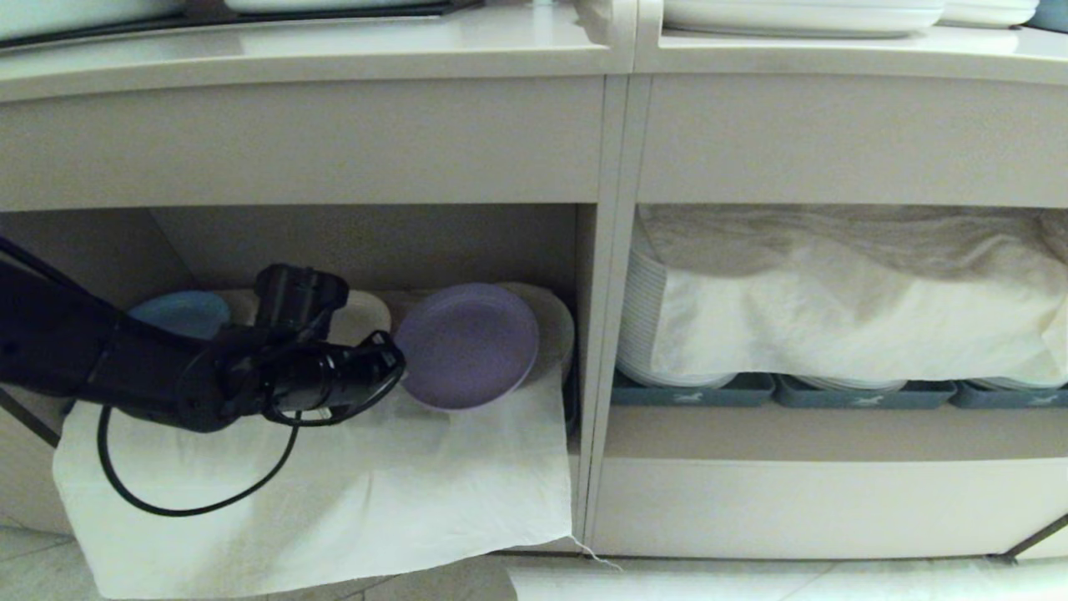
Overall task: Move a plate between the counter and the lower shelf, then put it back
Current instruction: Put the plate in the cupboard
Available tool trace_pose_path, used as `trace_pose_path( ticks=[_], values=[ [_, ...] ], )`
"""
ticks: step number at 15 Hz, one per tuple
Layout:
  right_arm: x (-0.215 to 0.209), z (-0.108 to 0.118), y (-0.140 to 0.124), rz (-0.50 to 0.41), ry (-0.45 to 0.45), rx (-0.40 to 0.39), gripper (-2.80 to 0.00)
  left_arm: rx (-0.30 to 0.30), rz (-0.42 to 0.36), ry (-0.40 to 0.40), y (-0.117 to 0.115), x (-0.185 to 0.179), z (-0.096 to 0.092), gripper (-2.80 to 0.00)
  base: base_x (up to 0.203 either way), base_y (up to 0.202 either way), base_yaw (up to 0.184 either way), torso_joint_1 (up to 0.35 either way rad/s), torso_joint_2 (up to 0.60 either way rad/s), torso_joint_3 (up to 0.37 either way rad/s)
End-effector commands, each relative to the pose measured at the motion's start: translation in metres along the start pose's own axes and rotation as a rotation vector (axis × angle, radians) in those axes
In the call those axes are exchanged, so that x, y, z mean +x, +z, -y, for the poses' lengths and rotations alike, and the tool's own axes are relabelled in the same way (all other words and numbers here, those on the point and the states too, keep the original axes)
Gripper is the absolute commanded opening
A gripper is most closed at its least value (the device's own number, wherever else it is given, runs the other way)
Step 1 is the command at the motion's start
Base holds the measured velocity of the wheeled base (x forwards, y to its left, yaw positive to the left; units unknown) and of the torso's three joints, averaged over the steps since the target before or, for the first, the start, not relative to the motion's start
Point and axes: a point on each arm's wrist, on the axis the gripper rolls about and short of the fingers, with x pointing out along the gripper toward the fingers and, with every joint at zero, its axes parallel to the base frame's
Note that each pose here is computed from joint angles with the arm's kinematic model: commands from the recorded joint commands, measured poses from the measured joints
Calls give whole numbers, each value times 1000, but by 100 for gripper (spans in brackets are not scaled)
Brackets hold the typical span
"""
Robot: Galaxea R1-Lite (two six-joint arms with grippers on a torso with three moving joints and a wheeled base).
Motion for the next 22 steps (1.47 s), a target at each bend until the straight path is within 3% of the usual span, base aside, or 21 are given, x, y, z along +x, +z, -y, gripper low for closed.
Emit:
trace_pose_path(
  ticks=[1,4,10,22],
  values=[
    [0,0,0,0,1,0,-280,-5,8,12,-2,4,1,-280,0,0,0,0,0,0],
    [0,0,0,0,1,0,-280,-35,14,22,-4,6,1,-280,0,0,0,0,0,0],
    [0,0,0,0,1,0,-280,-32,87,-34,-2,14,3,-280,0,0,0,0,0,0],
    [0,0,0,0,0,0,-280,-10,61,-29,-7,20,6,-280,0,0,0,0,0,0]
  ],
)
